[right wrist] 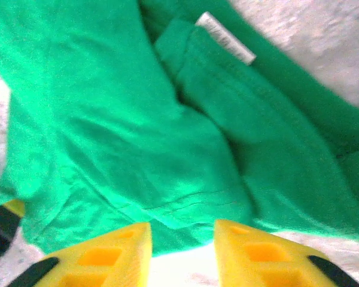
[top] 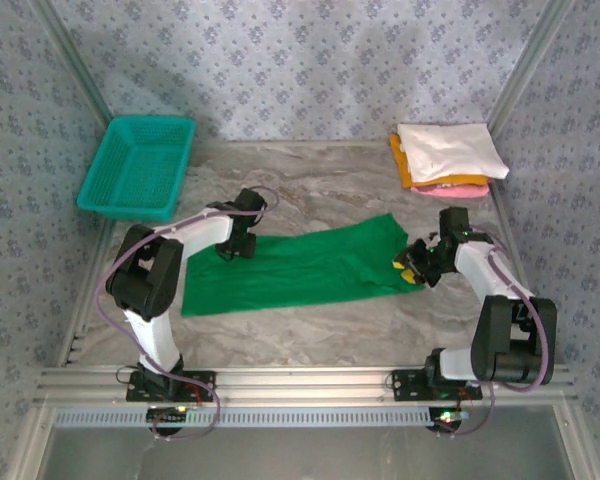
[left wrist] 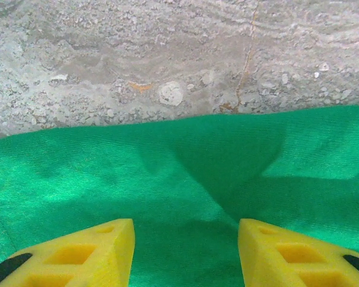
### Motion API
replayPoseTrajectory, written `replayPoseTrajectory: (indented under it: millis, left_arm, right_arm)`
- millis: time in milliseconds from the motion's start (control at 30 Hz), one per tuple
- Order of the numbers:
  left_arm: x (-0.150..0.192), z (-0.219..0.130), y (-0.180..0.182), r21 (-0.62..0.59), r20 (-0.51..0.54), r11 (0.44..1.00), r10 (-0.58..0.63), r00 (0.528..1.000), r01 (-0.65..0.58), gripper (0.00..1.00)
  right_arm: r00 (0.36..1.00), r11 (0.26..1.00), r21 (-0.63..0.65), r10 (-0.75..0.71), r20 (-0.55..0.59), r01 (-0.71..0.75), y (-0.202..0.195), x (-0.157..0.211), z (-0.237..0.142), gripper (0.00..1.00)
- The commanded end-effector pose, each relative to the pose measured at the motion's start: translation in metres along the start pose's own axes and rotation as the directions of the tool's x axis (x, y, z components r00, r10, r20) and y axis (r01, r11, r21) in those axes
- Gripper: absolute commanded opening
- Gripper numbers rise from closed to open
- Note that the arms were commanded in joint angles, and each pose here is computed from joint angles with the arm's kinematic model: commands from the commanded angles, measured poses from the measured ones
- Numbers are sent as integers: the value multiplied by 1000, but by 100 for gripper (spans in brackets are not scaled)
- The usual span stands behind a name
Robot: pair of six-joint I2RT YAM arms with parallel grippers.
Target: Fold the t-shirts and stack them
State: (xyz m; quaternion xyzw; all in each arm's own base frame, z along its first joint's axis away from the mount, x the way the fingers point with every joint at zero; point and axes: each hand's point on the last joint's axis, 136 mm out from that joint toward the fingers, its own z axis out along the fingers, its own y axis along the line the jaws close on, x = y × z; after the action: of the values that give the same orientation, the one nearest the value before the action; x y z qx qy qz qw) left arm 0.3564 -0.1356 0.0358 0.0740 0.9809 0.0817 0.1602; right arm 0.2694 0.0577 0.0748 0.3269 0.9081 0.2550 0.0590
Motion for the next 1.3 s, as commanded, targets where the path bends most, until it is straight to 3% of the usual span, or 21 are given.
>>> replayPoseTrajectory:
  millis: [0,100,133,233,267,367,700,867,1000,1133,1267]
  left_arm:
    - [-15,-19,7,-4,47,1000,-13,999,13,50]
    - [-24,-24,8,3,68,1000,-9,998,9,50]
    - [-24,-21,10,6,64,1000,-13,998,13,50]
    - [-21,-5,24,32,-6,996,-77,997,77,42]
    - [-18,0,28,45,-28,993,-105,994,106,40]
    - [-9,5,41,29,-49,991,-133,990,134,28]
    - [54,33,44,51,-212,966,-236,948,252,22]
    - [77,20,42,56,-255,946,-297,920,320,22]
    - [104,11,25,124,-322,903,-356,877,411,22]
    - [138,9,14,106,-389,886,-382,838,452,22]
    - [155,-5,-17,135,-409,884,-361,838,447,22]
  right_arm:
    - [995,991,119,-74,60,67,-8,-9,-9,42]
    - [979,970,178,-183,94,165,14,-8,-17,37]
    - [968,958,202,-229,102,206,22,-6,-17,32]
    - [943,937,208,-310,120,282,43,1,-3,2]
    - [946,940,202,-303,114,276,46,2,6,0]
    - [941,929,227,-322,106,292,48,-2,31,0]
    - [948,916,258,-318,6,306,53,-22,97,0]
    - [947,915,252,-322,-21,316,65,-37,115,0]
    - [944,918,230,-329,-10,322,94,-63,129,0]
    - [930,915,176,-367,-13,363,126,-91,149,0]
    - [920,917,84,-391,-8,390,167,-107,169,0]
